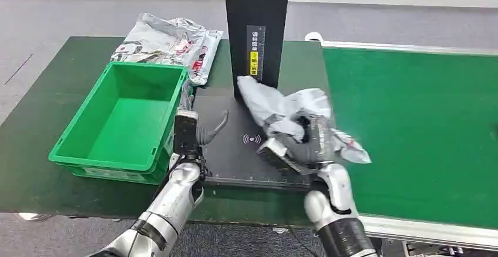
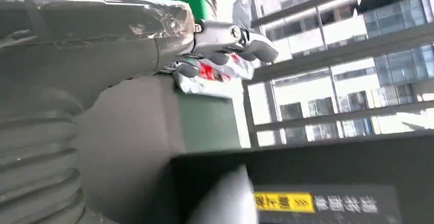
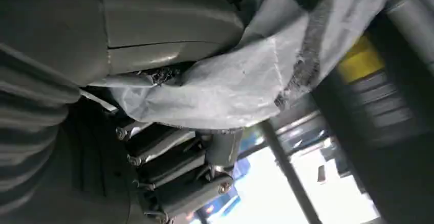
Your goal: Moved the parcel from conveyor to table for the left to box.
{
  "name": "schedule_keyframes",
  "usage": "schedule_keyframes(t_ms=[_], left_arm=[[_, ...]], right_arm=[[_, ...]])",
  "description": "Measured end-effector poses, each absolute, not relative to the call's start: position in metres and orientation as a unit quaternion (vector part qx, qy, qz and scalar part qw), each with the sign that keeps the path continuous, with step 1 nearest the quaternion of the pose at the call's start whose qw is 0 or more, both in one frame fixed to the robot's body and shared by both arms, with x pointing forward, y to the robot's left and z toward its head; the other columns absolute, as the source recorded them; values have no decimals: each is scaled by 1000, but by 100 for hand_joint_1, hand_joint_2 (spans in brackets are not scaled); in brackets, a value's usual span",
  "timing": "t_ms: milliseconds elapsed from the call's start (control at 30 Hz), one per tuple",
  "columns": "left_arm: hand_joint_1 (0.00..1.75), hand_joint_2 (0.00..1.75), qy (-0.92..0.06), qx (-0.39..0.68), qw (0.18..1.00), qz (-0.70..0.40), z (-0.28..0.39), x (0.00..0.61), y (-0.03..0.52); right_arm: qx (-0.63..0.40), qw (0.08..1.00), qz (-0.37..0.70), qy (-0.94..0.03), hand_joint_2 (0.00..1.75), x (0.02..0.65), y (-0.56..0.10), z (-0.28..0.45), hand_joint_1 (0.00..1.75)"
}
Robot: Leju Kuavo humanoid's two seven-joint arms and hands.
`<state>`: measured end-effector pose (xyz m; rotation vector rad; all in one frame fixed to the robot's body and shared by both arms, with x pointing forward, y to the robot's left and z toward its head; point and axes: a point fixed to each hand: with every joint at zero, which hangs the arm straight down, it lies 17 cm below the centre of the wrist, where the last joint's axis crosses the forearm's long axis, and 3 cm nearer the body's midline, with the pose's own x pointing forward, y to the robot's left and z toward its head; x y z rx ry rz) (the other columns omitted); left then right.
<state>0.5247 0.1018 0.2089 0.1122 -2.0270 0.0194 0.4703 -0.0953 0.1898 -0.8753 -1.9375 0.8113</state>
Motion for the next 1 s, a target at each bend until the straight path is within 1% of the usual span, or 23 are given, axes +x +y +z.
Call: schedule_keyframes(t_ms=[100, 400, 900, 933, 967, 1000], left_arm=[[0, 175, -850, 43, 525, 3, 211, 526, 96], [0, 175, -848, 32, 529, -6, 208, 527, 89], [0, 175, -847, 30, 531, -17, 207, 528, 83], [0, 175, -847, 29, 531, -17, 207, 528, 83], [0, 175, -847, 29, 531, -17, 207, 528, 83], [0, 175, -846, 29, 531, -17, 207, 528, 83]], right_arm=[[-321, 406, 337, -786, 175, 457, -60, 194, 175], [-231, 430, 373, -789, 175, 435, -16, 173, 175], [-216, 426, 384, -790, 175, 427, -5, 170, 175], [-216, 426, 384, -790, 175, 427, -5, 170, 54], [-216, 426, 384, -790, 175, 427, -5, 170, 0], [-212, 429, 387, -788, 175, 427, -4, 168, 0]])
